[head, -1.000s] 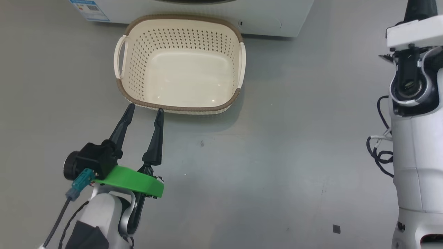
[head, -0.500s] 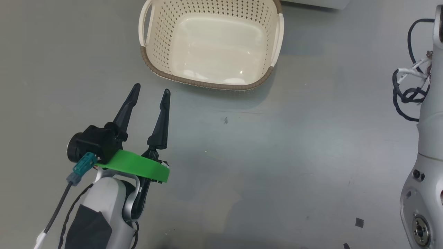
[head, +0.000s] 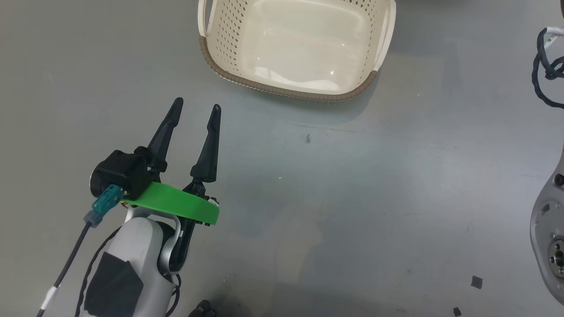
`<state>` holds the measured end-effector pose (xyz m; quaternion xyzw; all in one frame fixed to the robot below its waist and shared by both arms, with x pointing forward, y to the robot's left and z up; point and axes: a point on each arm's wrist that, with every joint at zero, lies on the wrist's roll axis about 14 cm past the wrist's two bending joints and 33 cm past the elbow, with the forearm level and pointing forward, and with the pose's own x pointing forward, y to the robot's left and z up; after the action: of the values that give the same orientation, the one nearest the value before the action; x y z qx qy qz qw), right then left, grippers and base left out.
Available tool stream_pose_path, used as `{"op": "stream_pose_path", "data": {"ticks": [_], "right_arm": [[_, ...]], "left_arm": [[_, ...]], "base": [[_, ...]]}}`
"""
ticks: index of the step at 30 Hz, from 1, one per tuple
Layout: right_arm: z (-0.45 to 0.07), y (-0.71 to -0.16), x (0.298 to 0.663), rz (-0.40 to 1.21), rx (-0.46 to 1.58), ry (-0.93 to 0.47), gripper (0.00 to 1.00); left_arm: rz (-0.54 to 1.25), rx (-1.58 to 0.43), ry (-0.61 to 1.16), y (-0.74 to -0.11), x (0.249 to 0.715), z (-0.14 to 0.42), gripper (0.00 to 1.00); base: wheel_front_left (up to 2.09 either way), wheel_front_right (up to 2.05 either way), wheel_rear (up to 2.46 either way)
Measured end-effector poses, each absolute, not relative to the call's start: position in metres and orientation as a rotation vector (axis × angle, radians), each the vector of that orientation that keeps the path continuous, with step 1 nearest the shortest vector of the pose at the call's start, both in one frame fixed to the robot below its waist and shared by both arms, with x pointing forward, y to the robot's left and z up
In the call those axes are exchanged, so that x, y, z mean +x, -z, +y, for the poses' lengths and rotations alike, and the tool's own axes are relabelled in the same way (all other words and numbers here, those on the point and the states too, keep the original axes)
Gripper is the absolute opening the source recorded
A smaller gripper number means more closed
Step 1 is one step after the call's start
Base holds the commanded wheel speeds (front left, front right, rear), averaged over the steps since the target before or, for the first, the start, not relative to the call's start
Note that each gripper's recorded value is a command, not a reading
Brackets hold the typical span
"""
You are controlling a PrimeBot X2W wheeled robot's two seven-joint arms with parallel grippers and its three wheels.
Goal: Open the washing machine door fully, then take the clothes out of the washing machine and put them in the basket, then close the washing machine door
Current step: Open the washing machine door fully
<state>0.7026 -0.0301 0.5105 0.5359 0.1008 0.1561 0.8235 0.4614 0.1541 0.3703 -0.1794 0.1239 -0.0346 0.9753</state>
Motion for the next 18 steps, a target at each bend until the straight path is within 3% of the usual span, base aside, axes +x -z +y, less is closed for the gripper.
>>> {"op": "stream_pose_path", "data": {"ticks": [18], "right_arm": [[-0.024, -0.513, 0.720, 0.346, 1.192, -0.406, 0.00]], "left_arm": [[0.260, -0.374, 0.061, -0.365, 0.464, 0.156, 1.00]], "base": [[0.00, 0.00, 0.00]]}}
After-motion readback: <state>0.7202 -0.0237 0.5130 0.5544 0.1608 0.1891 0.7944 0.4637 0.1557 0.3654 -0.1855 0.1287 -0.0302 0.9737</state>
